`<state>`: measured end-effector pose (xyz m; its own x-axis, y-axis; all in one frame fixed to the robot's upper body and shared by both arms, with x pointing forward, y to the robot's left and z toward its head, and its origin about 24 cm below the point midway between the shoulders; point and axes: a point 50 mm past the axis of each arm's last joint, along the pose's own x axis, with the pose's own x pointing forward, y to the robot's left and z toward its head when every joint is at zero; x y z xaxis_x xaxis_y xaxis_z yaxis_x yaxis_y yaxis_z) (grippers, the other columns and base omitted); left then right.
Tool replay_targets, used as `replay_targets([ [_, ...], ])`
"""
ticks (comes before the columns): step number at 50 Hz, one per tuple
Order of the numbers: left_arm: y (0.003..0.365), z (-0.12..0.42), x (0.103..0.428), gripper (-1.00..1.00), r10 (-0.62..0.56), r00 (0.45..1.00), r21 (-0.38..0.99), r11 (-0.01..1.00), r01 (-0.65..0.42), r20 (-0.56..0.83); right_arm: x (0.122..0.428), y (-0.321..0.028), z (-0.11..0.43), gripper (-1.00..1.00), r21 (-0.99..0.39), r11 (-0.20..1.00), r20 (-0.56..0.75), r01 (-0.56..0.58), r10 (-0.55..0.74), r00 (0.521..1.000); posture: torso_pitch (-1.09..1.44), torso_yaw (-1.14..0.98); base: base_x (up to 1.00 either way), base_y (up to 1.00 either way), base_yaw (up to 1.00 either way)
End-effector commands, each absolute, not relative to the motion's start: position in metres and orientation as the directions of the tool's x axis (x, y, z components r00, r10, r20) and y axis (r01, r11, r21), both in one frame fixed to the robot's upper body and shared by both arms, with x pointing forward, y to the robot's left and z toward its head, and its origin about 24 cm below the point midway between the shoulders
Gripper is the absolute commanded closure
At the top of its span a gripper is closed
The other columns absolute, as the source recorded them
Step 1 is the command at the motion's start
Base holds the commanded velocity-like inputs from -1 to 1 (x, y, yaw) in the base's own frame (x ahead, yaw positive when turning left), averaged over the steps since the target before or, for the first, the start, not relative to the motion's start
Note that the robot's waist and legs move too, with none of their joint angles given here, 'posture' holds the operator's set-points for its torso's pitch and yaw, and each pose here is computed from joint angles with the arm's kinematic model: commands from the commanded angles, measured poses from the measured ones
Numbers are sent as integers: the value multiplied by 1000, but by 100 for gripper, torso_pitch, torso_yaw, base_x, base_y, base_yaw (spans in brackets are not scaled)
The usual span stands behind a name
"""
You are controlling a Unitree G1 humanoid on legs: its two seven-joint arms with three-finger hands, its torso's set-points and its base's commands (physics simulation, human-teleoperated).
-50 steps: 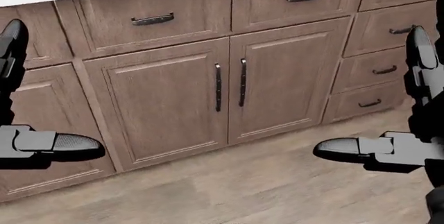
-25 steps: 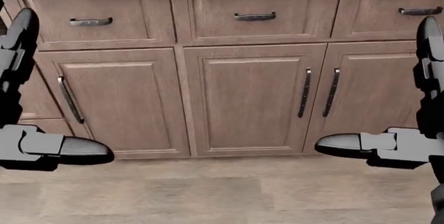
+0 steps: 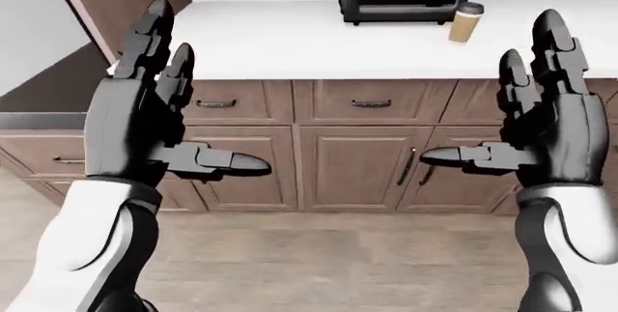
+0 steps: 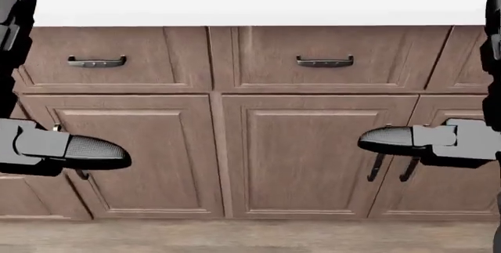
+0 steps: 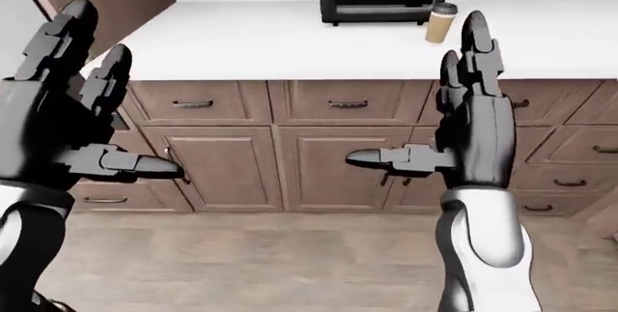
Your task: Move the drinks to the dining counter.
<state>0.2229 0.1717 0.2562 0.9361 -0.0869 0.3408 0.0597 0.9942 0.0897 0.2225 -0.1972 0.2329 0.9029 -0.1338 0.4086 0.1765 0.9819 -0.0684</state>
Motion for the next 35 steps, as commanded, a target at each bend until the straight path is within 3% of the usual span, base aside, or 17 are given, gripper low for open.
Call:
replay_targets([
  [1,172,260,223,-100,-80,932,95,994,49,353,222,-196,236,-100,-62,984,410,167,-127,903,0,0,8,0,0],
  [12,169,256,221,-100,-88,933,96,994,58,349,221,-194,236,-100,-46,988,403,147,-116,908,0,0,0,-3,-79],
  [17,171,253,222,-100,-81,934,87,995,54,348,222,-190,232,-100,-95,986,417,137,-86,905,0,0,0,0,-7],
  [35,171,254,221,-100,-82,933,86,995,56,349,222,-190,231,-100,-83,988,410,131,-86,908,0,0,79,-64,0],
])
